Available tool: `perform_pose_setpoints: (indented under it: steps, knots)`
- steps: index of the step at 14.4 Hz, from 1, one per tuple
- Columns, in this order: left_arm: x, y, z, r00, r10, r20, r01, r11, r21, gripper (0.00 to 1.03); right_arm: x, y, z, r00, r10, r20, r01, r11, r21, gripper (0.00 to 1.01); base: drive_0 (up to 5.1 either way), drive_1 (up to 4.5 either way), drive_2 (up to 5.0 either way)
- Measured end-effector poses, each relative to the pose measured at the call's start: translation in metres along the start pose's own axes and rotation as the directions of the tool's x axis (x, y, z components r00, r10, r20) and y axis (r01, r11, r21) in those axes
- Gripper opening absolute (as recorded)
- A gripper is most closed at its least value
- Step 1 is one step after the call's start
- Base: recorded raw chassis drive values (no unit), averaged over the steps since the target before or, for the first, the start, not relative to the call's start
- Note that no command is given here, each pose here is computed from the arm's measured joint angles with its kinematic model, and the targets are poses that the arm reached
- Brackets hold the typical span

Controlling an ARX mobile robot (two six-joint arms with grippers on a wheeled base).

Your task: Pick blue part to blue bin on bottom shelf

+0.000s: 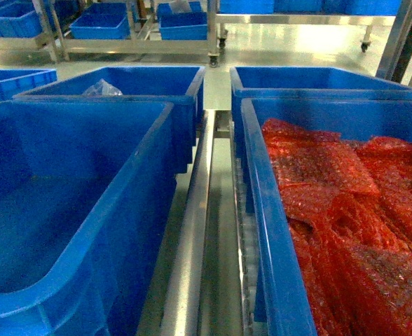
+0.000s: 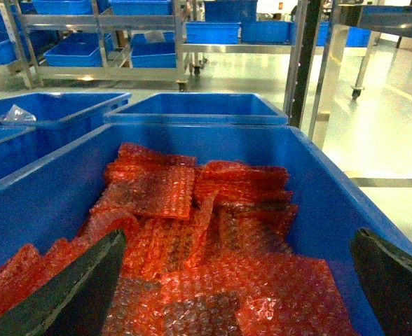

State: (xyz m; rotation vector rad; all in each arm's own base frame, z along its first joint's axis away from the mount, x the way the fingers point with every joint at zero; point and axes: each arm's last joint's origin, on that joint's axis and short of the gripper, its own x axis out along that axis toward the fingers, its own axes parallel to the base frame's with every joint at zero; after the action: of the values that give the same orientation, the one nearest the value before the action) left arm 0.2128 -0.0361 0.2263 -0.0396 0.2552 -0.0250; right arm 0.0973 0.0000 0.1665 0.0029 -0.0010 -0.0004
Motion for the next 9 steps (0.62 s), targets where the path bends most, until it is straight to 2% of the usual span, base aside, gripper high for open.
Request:
perform_pose_setpoints:
  steps: [1, 2, 3, 4, 5, 6, 7, 9]
  knots:
    - [0.007, -0.001, -0.012, 0.997, -0.008, -0.072, 0.008, 1.0, -0.005, 0.65, 0.0, 0.0, 0.0, 1.0, 0.0, 0.0, 0.0, 1.0, 0.0, 0.98, 0.0, 0.0, 0.0]
    - [0.008, 0.0, -0.019, 0.995, -0.014, -0.104, 0.013, 0.9999, -0.009, 0.75, 0.0, 0.0, 0.0, 1.0, 0.0, 0.0, 0.0, 1.0, 0.0, 0.98, 0.0, 0.0, 0.0]
    - [0.007, -0.001, -0.017, 0.996, -0.016, -0.087, 0.015, 0.9998, -0.014, 0.82, 0.0, 0.0, 0.0, 1.0, 0.0, 0.0, 0.0, 1.0, 0.0, 0.98, 0.0, 0.0, 0.0]
    - [0.004, -0.001, -0.012, 0.998, -0.017, -0.058, 0.016, 0.9996, -0.023, 0.95, 0.0, 0.0, 0.0, 1.0, 0.0, 0.0, 0.0, 1.0, 0.0, 0.98, 0.0, 0.0, 0.0]
    - [0.005, 0.001, -0.01, 0.995, 0.01, 0.098, -0.008, 0.9997, -0.024, 0.9, 0.0, 0.0, 0.0, 1.0, 0.0, 0.0, 0.0, 1.0, 0.0, 0.98, 0.0, 0.0, 0.0]
    - [-0.003, 0.007, -0.024, 0.983, 0.015, 0.183, -0.017, 0.9998, 0.005, 0.76, 0.0, 0.0, 0.0, 1.0, 0.0, -0.001, 0.0, 1.0, 0.0, 0.98, 0.0, 0.0, 0.0]
    - [-0.01, 0.011, -0.032, 0.978, 0.021, 0.21, -0.024, 0.9997, 0.01, 0.68, 0.0, 0.0, 0.0, 1.0, 0.0, 0.0, 0.0, 1.0, 0.0, 0.98, 0.0, 0.0, 0.0]
    - [-0.02, 0.017, -0.034, 0.968, 0.028, 0.249, -0.033, 0.9993, 0.016, 0.5, 0.0, 0.0, 0.0, 1.0, 0.0, 0.0, 0.0, 1.0, 0.0, 0.98, 0.0, 0.0, 0.0]
